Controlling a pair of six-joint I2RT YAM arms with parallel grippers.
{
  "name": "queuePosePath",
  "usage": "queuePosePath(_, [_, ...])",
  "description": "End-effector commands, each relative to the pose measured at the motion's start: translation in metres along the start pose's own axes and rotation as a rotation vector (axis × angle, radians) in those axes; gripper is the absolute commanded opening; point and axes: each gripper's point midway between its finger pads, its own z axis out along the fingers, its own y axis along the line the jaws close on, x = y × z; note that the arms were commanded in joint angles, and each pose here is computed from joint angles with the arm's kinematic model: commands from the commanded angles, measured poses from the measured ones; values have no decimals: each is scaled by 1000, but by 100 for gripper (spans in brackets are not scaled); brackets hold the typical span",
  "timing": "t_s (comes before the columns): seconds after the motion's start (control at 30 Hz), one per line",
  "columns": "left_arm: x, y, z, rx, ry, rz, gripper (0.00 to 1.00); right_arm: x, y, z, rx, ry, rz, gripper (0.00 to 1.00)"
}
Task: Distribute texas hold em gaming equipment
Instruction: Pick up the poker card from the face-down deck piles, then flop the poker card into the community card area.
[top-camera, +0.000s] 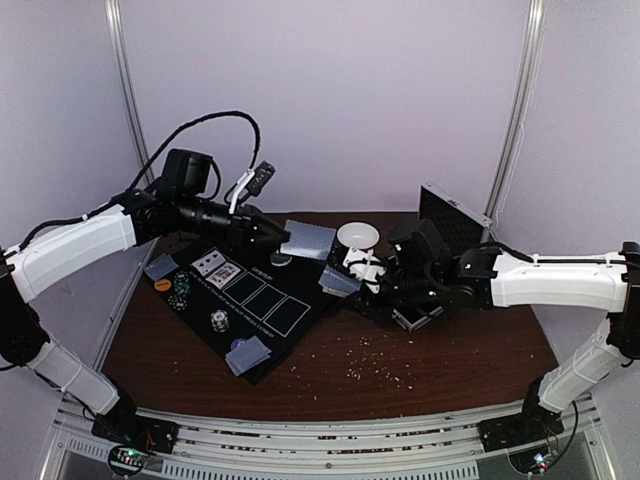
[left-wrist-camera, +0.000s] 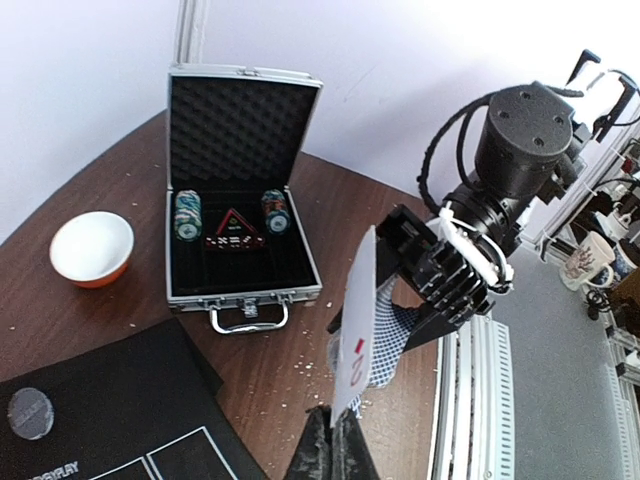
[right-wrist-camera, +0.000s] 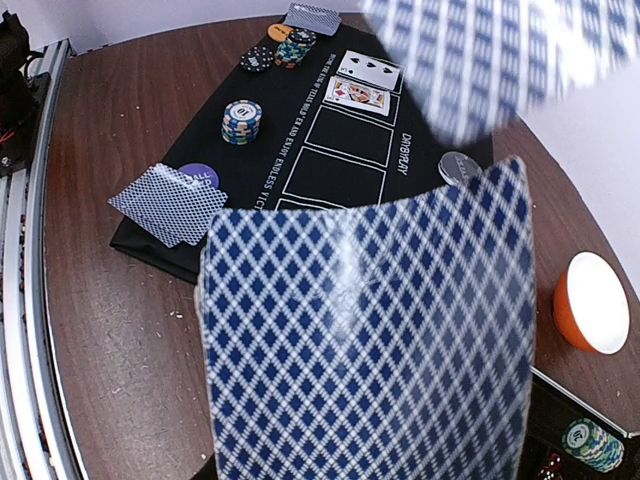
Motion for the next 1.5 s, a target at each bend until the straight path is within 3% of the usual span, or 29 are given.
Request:
queuePosePath(0.0, [-24, 16, -41, -106, -47, 86, 0, -1, -6, -4, 24, -13, 9, 39])
queuePosePath(0.07, [-27, 36, -57, -224, -25, 131, 0, 0, -6, -4, 22, -12, 11, 39])
queuePosePath(0.23, [5, 124, -82, -681, 185, 275, 0, -7, -4, -6, 5, -30, 3, 39])
queuePosePath(0.43, [60, 191, -83, -877, 439, 534, 0, -7, -5, -9, 7, -23, -13, 39])
queuePosePath(0.6, [103, 218, -68, -829, 595, 741, 0, -10, -5, -14, 12, -32, -19, 39])
queuePosePath(0.8, [150, 251, -60, -830, 755, 836, 0, -8, -5, -15, 10, -30, -17, 39])
queuePosePath(0.97, [164, 247, -40, -740, 708, 833, 0, -9, -5, -16, 12, -26, -18, 39])
queuePosePath(1.23, [226, 242, -39, -525, 788, 694, 0, -10, -6, -19, 17, -37, -19, 39])
queuePosePath(1.47, [249, 239, -41, -478, 853, 697, 0, -9, -6, -20, 22, -38, -16, 39])
